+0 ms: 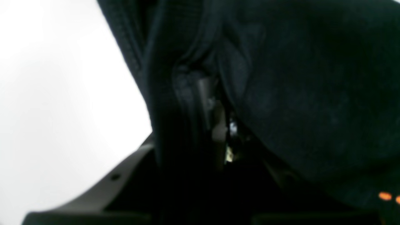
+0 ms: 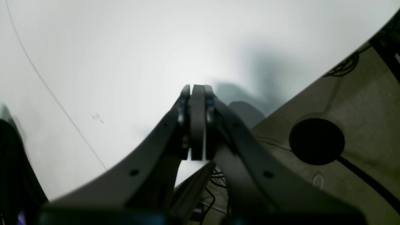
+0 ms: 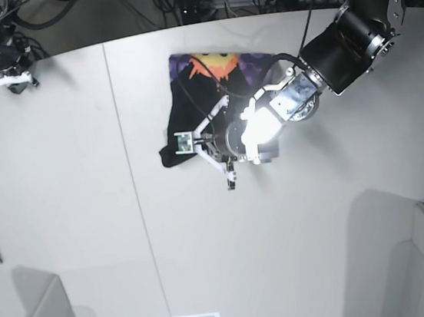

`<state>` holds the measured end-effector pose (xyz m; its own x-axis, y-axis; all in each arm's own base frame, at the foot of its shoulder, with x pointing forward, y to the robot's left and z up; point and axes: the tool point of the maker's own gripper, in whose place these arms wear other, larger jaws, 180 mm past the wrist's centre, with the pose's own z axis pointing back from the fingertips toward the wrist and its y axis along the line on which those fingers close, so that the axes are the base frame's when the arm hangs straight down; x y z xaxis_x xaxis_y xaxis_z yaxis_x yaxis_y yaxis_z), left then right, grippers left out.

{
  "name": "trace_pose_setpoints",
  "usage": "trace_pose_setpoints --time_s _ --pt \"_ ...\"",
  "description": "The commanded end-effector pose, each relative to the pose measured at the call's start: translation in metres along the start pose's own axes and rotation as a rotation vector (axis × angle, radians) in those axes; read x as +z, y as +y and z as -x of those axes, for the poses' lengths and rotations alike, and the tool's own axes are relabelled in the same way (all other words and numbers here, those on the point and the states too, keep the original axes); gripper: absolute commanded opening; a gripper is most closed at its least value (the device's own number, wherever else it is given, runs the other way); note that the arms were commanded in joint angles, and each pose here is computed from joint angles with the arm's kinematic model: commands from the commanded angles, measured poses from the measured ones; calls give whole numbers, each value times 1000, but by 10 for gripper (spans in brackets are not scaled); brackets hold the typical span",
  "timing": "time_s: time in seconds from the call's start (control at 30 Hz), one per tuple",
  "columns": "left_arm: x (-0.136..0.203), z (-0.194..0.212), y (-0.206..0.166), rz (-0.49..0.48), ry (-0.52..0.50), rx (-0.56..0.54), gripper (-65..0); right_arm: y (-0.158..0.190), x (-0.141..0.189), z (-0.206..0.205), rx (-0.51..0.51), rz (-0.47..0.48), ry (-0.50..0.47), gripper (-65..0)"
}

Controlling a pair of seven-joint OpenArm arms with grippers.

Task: Fold the T-shirt properly
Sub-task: 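Lift and rotate the bundle with the left gripper, flipping it over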

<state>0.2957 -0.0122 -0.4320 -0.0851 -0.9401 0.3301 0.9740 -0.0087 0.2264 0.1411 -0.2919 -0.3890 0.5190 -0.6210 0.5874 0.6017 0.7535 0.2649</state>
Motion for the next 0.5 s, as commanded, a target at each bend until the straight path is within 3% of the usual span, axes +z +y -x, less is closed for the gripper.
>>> trace_pose_setpoints --time_s 0.0,0.47 --pt "-9 17 -10 31 65 14 -650 1 3 -10 12 -7 -37 -650" --pt "-22 21 -9 58 84 80 -650 2 3 -14 18 -8 -42 -650"
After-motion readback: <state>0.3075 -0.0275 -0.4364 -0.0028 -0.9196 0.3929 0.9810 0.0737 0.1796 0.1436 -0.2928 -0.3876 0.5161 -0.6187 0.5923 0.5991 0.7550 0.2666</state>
